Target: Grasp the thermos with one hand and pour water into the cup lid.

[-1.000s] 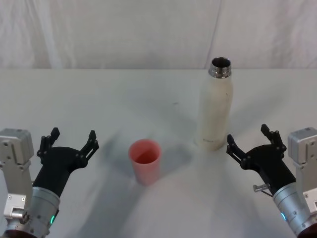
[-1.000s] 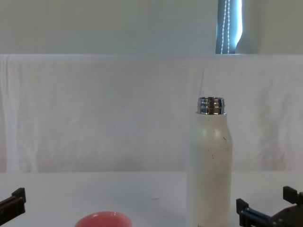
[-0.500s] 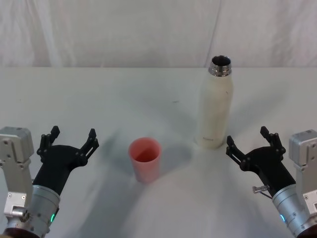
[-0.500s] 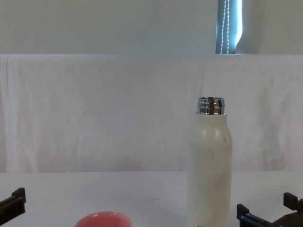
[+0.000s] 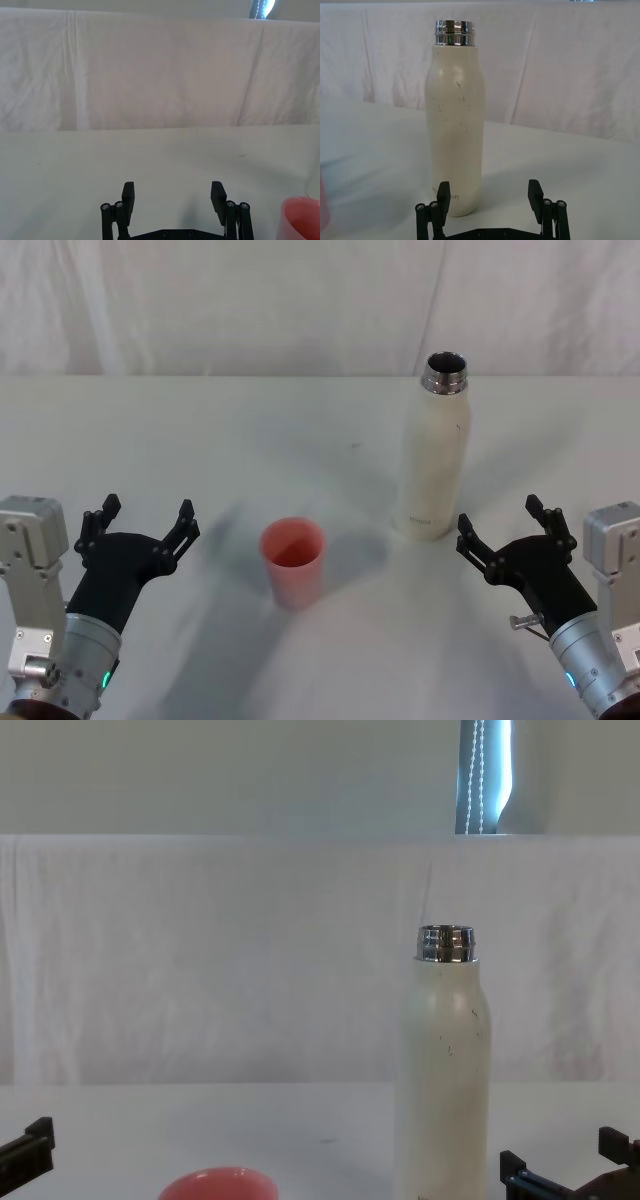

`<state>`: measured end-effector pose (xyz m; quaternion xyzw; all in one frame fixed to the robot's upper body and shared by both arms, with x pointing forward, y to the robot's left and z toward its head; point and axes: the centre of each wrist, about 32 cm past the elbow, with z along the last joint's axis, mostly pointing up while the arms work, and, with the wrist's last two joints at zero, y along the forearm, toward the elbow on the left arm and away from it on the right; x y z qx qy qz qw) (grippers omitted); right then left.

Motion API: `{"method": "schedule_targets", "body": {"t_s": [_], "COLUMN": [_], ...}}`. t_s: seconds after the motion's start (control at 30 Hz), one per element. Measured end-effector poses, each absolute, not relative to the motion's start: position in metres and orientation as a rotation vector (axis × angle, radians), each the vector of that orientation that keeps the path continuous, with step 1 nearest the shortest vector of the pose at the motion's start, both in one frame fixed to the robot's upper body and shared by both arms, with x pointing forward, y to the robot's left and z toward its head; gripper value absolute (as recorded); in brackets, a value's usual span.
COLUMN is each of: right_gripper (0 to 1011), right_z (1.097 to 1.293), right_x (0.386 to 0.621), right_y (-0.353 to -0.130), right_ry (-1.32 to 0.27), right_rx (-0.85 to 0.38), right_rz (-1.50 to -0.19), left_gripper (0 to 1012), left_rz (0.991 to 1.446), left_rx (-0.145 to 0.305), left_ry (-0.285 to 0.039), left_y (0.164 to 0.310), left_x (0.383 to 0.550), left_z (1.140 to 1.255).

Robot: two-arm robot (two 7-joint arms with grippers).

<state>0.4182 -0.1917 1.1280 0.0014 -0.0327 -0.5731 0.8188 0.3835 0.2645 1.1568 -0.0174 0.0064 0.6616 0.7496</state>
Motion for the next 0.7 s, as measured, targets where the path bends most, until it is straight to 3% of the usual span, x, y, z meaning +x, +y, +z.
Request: {"method": "schedule_targets", "body": {"t_s": [0.7], "right_gripper": [1002], "right_z": [1.1284], "right_x": [0.4184], "right_y": [-0.1918], "right_ry": [-0.069], "right_rx": [0.003], "right_rz": [-1.220], "left_gripper": [1001], "left_rz": [1.446], "left_rx": [-0.038], "left_ry": [0.014], "left_y": [0.2645], "left_x": [0.3835], "left_z": [1.1568]}}
